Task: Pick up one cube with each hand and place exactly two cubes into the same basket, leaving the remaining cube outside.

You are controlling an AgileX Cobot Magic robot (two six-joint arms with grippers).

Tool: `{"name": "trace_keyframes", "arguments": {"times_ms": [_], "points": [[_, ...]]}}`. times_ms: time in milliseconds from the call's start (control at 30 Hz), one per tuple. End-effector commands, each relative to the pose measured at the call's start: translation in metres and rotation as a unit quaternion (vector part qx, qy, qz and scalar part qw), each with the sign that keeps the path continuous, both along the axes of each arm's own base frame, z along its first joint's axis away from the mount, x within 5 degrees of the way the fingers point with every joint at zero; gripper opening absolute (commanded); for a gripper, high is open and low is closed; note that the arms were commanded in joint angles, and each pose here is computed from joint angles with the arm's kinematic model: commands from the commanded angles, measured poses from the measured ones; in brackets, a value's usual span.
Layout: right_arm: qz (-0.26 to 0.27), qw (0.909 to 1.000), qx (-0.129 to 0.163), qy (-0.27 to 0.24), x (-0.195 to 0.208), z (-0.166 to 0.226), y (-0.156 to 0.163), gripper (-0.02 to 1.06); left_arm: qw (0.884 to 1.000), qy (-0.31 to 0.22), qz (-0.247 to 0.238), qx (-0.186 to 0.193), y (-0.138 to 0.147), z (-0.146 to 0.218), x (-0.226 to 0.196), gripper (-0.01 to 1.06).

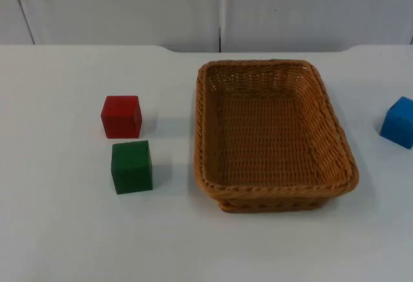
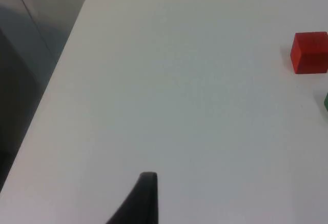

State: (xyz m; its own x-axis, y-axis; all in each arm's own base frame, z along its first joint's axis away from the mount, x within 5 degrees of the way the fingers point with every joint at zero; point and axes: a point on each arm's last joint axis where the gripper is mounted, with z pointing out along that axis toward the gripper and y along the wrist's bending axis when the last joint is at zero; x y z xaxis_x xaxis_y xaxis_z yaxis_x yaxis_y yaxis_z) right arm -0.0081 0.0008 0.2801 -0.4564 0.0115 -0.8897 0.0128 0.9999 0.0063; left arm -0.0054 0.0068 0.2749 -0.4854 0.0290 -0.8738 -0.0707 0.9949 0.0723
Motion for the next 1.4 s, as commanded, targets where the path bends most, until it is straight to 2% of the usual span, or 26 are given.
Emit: {"name": "trace_keyframes", "arguments": {"times_ms": [0,800,1233,1367], "points": [[0.005,1.0000,-0.004,0.001,0.001,0.000,0.000,0.98,1.000,-0.006,0.004,0.001,0.001,0.000,0.000,1.05],[0.006,1.0000,-0.007,0.000,0.001,0.000,0.000,0.98,1.000,-0.007,-0.002,-0.008,-0.001,0.000,0.001,1.05],[0.007,0.9999,-0.007,-0.013,0.004,0.017,0.000,0.98,0.999,-0.035,-0.015,-0.014,-0.004,0.012,-0.004,1.05],[0.010,0.9999,-0.001,-0.013,0.007,0.026,0.001,0.98,0.999,-0.027,-0.016,-0.018,-0.004,0.012,-0.001,1.05]]}}
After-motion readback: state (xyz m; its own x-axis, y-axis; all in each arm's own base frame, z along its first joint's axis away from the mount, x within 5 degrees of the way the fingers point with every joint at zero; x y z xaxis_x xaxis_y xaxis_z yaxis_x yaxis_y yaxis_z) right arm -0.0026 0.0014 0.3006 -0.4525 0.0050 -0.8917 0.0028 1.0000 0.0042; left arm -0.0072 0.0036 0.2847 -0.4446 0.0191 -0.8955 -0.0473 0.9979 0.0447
